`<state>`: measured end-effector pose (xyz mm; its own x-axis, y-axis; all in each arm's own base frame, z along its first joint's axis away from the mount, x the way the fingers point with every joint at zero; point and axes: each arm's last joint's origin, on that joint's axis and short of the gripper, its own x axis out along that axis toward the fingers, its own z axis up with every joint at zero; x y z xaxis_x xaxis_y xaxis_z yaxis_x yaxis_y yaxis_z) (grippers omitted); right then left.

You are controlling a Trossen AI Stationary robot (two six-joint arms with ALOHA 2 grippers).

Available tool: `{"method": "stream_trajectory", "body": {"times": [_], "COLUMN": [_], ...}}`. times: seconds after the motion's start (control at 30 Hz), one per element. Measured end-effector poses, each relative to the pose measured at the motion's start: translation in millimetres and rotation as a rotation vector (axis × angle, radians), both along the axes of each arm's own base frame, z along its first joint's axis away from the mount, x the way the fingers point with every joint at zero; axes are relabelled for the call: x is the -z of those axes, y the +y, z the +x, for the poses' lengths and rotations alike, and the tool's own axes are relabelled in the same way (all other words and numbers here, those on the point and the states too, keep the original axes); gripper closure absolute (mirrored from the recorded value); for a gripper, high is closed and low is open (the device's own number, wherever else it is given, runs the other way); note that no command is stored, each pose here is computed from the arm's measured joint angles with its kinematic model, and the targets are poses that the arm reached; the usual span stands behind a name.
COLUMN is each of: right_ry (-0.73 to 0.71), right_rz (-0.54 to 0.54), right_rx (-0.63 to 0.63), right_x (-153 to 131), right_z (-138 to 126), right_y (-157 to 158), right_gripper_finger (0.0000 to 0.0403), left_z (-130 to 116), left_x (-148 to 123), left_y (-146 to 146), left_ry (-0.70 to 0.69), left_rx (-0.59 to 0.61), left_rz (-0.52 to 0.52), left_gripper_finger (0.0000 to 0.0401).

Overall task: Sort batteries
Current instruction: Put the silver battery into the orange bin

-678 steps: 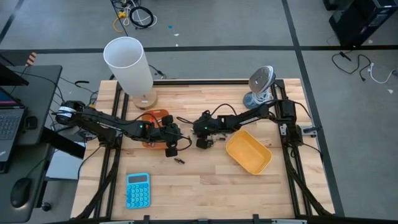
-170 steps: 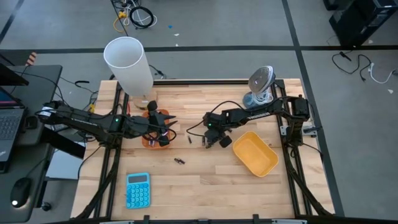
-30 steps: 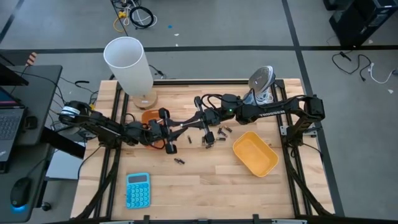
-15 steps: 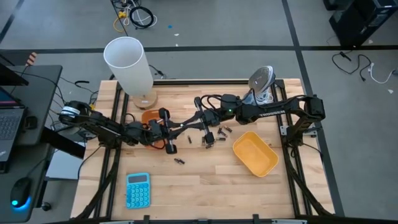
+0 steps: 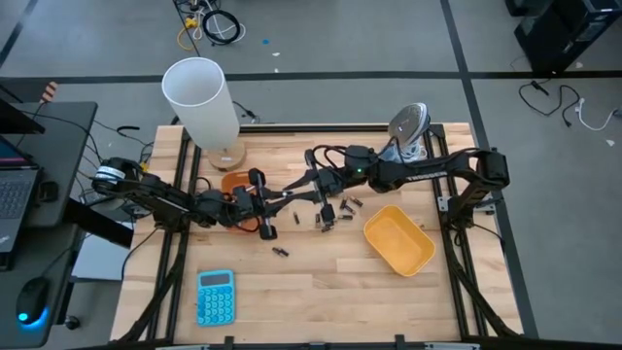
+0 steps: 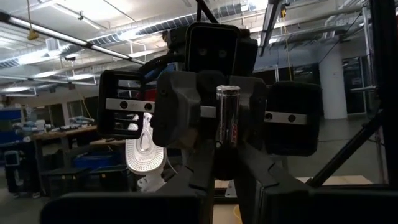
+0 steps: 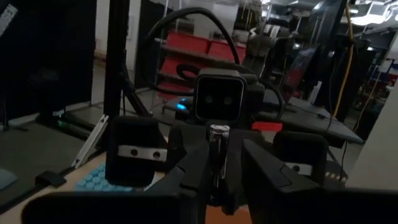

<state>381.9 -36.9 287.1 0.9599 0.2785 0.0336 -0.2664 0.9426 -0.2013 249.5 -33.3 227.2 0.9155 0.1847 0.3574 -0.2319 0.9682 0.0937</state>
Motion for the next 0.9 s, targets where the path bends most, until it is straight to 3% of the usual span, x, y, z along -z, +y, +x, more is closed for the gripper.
{"method": "stream_trajectory", "body": {"times": [0.13,0.37,0.6,0.9], "right_ry": [0.041,0.142,0.265,0.343], "right_rz": [-0.025,-0.087,-0.116,-0.126], "right_rx": [0.014,0.143,0.244,0.309], "right_x": [-6,-20,-33,-42], "right_z": [-8,-28,-54,-75], "right_y": [-4,-5,-5,-4], "right_gripper_finger": [0.0324,0.0323,0.0325,0.0327], "left_z": [1,1,-2,-14], "left_x": [2,5,13,18], "left_y": [0,-6,-10,-8], "left_ry": [0.023,0.045,0.17,0.316], "left_rx": [0.016,0.031,-0.107,-0.221], "left_rz": [-0.032,-0.048,-0.117,-0.292], "left_gripper_finger": [0.0363,0.0363,0.0363,0.0364]}}
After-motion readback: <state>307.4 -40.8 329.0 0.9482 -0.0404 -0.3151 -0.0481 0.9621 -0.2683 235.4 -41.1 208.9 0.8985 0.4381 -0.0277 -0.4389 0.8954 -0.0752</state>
